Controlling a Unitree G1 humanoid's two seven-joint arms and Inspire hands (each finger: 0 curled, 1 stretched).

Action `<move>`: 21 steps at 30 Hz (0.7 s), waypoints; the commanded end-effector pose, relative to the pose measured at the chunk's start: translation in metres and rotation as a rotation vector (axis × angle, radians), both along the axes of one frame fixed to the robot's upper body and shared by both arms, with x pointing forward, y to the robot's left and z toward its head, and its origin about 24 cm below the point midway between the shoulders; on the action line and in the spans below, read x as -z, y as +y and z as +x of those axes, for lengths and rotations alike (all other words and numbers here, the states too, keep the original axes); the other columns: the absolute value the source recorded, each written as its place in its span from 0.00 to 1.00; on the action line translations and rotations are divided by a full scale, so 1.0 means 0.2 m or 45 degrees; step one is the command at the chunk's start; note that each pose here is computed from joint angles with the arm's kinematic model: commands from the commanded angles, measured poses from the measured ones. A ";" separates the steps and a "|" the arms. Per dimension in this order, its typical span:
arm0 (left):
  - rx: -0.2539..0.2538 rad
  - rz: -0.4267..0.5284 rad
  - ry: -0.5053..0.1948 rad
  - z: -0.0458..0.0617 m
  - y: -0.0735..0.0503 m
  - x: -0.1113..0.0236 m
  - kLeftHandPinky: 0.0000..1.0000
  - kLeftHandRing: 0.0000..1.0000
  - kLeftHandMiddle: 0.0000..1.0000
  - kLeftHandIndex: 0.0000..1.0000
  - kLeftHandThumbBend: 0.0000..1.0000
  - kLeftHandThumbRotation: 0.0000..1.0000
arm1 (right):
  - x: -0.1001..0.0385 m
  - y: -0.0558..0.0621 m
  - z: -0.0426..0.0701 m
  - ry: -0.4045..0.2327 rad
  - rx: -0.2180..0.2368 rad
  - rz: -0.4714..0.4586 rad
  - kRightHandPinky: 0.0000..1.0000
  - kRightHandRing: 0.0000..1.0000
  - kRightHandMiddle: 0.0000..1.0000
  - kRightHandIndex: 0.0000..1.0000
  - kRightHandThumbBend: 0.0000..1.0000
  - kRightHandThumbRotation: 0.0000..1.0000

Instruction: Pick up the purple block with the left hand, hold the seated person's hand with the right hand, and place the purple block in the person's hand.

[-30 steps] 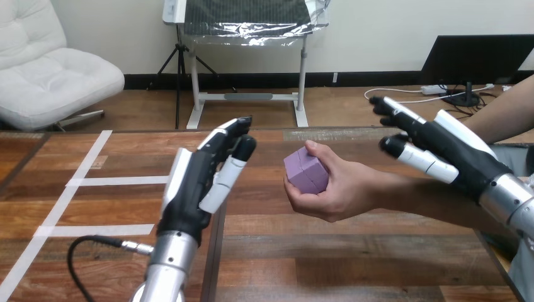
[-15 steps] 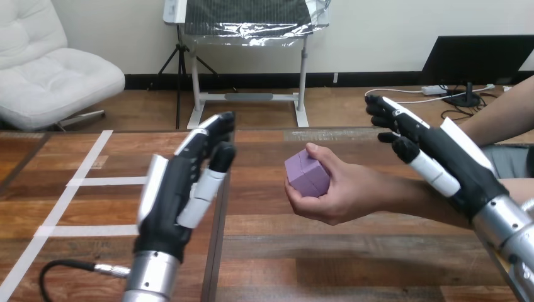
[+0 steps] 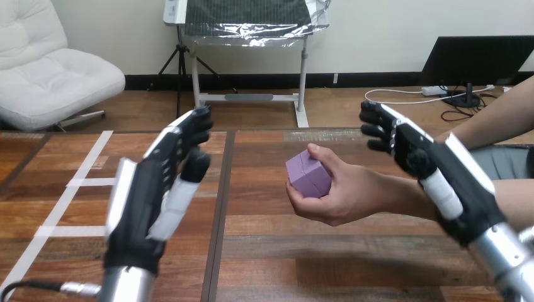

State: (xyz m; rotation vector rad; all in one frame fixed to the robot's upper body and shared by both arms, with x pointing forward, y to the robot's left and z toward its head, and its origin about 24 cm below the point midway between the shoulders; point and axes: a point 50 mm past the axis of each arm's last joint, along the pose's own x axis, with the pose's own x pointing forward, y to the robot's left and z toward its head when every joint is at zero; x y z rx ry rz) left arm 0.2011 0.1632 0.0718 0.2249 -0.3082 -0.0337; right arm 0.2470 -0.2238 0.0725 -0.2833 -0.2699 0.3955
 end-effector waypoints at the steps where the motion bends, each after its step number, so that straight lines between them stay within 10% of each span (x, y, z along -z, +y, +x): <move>1: -0.011 0.001 -0.237 -0.10 0.05 -0.20 0.80 0.82 0.81 0.80 0.93 1.00 | -0.22 0.08 -0.11 -0.258 -0.012 0.258 0.91 0.91 0.92 0.91 1.00 1.00; 21: -0.073 -0.167 -0.228 -0.20 0.09 -0.16 0.79 0.81 0.78 0.76 0.80 1.00 | -0.22 0.17 -0.28 -0.251 -0.051 0.488 0.92 0.91 0.92 0.91 1.00 1.00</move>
